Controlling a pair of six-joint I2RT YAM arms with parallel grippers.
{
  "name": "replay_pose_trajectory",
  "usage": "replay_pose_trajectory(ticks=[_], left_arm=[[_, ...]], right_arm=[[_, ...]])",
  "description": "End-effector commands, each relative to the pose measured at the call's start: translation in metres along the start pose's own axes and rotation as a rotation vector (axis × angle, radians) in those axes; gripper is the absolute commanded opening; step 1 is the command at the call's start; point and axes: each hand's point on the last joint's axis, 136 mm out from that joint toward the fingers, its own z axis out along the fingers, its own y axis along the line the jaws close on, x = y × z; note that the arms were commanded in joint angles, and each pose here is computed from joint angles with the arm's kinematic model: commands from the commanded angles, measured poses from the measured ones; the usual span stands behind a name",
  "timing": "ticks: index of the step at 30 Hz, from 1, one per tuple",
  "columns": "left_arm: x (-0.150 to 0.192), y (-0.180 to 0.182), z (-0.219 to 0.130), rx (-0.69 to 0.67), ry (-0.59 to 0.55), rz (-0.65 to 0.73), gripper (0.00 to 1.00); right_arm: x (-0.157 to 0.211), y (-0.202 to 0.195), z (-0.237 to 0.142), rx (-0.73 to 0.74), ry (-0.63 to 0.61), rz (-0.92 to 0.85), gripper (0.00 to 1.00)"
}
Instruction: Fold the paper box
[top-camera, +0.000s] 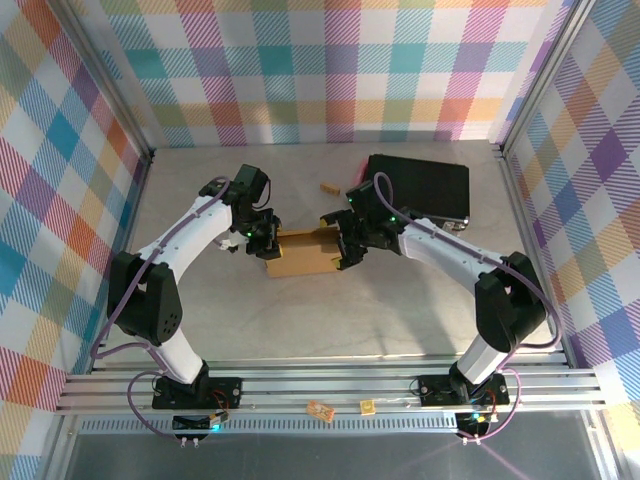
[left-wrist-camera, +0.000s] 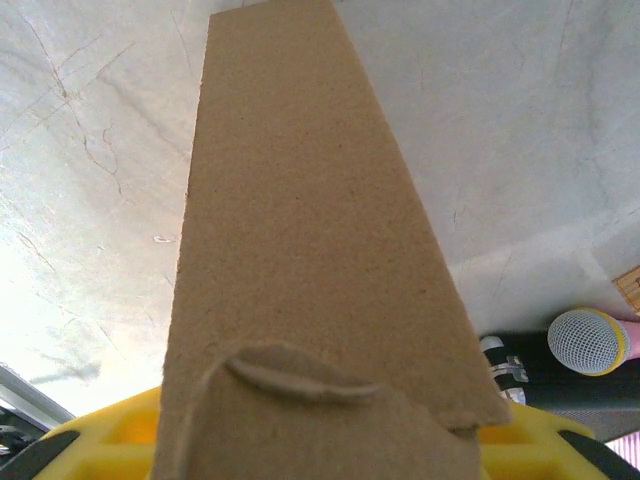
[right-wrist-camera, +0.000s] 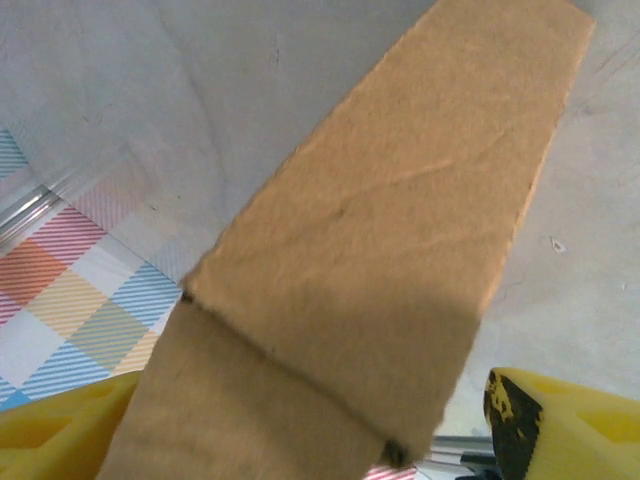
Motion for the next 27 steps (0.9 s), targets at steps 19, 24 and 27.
replay_pose_trajectory(ticks=[19, 24, 27], left_arm=[[-0.010, -0.009, 0.003, 0.031, 0.045, 0.050, 0.66], [-0.010, -0.010, -0.013, 0.052, 0.049, 0.148, 0.77], [-0.015, -0.007, -0.028, 0.066, 0.031, 0.247, 0.79]], right_arm=[[-0.018, 0.010, 0.021, -0.004, -0.064, 0.023, 0.64], [-0.020, 0.007, 0.020, 0.075, -0.066, 0.073, 0.63], [-0.021, 0.007, 0.020, 0.106, -0.073, 0.090, 0.62]])
